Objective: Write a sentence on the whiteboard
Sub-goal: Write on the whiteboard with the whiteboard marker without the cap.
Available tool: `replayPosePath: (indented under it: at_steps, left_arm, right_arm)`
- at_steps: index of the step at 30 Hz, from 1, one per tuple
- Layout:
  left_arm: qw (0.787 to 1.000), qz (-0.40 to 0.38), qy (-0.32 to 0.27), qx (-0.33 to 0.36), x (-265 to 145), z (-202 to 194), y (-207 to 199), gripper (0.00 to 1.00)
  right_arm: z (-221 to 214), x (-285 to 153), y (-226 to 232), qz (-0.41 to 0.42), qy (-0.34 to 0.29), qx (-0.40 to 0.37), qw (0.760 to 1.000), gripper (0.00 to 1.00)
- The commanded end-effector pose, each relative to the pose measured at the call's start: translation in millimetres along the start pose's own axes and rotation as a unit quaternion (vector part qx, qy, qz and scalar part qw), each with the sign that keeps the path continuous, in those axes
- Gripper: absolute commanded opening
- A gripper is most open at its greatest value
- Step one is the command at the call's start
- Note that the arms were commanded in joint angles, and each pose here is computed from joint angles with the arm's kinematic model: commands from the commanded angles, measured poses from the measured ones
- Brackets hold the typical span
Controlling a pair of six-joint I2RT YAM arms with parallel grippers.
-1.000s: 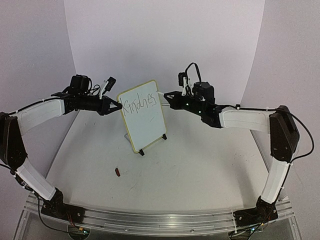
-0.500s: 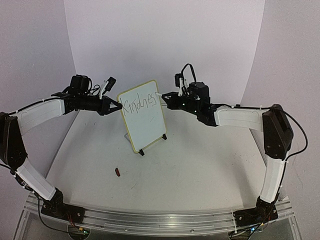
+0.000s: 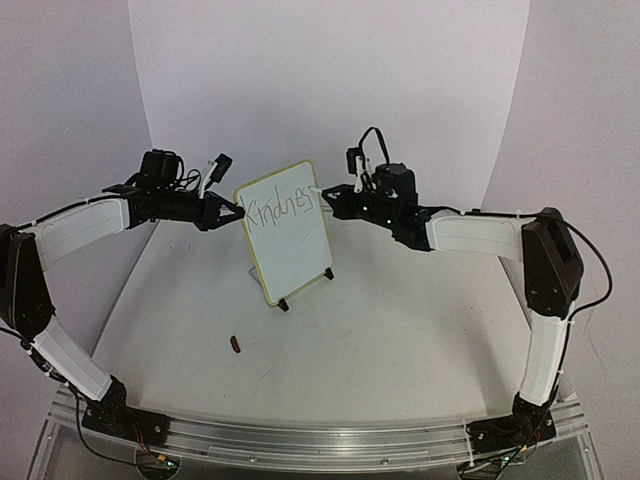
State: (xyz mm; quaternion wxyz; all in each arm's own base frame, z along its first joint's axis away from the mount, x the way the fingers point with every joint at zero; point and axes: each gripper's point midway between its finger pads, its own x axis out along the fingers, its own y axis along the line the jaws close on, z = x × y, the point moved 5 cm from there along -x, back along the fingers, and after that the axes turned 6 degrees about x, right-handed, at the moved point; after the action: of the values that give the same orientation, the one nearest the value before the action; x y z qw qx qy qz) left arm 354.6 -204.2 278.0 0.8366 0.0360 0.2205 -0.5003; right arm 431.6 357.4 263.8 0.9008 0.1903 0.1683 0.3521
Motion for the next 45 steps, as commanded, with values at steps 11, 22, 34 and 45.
replayPosePath:
  at_steps: [11, 22, 34, 45]
  left_arm:
    - [1.000, 0.007, 0.021, 0.003, 7.9, -6.1, 3.8, 0.00]
    - [1.000, 0.008, 0.022, 0.003, 7.7, -6.2, 3.8, 0.00]
    - [1.000, 0.009, 0.021, 0.003, 7.0, -5.6, 3.5, 0.00]
    - [1.000, 0.009, 0.021, 0.004, 7.0, -5.4, 3.3, 0.00]
  right_arm:
    - [-10.8, 0.1, -3.3, 0.005, 0.015, -0.008, 1.000, 0.00]
    - [-11.6, 2.6, -13.0, -0.027, 0.010, 0.001, 1.000, 0.00]
    - [-14.6, 1.8, -21.1, -0.055, 0.011, 0.002, 0.998, 0.00]
    - [-25.1, 1.2, -25.6, -0.060, 0.027, 0.006, 0.998, 0.00]
